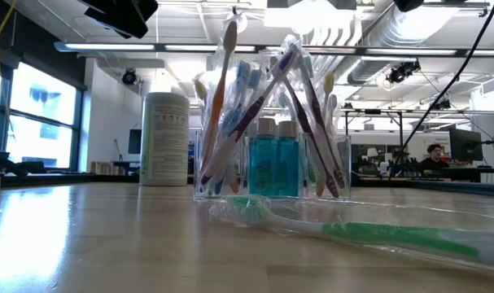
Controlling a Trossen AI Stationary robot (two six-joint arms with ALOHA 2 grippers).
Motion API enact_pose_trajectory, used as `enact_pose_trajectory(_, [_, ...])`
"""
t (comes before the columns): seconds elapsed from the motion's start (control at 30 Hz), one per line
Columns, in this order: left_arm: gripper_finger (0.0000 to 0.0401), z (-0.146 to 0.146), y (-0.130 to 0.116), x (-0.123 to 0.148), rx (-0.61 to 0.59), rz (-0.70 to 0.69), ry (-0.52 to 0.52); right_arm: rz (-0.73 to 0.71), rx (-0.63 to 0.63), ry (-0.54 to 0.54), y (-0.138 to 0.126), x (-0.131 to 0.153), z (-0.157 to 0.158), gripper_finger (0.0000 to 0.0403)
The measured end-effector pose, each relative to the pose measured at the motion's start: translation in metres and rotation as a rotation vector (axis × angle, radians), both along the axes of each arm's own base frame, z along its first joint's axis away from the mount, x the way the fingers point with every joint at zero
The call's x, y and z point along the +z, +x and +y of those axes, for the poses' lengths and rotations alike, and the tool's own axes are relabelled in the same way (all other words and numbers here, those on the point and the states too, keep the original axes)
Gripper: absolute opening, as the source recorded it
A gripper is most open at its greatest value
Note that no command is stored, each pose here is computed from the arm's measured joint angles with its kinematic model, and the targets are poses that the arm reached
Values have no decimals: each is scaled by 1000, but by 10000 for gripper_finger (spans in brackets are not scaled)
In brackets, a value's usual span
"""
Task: Pick & Place toothbrushing station
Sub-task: Put the green toothbrush into the right section of the transparent organizer
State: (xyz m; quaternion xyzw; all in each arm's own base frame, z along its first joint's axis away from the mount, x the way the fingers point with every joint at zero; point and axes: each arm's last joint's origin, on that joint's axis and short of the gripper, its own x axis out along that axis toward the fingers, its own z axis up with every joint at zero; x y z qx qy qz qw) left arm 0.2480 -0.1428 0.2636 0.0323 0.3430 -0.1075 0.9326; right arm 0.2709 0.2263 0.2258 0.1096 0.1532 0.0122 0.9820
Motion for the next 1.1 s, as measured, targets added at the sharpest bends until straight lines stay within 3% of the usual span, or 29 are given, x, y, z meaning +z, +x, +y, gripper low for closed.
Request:
enact_pose_trajectory(0.3, [173,1,0,0,-5,2,8,3,-18,23,2,-1,-1,162])
enact_pose_trajectory(0.5, [173,1,-1,-2,-2,17,18,40,27,22,20,-10,9,162])
enact_pose_trajectory(0.73, [173,2,-3,-4,18,48,14,256,47,-27,39,-30,22,162])
enact_pose_trajectory(1.1, [173,3,-3,-5,15,62,16,472,-84,103,56,-79,19,162])
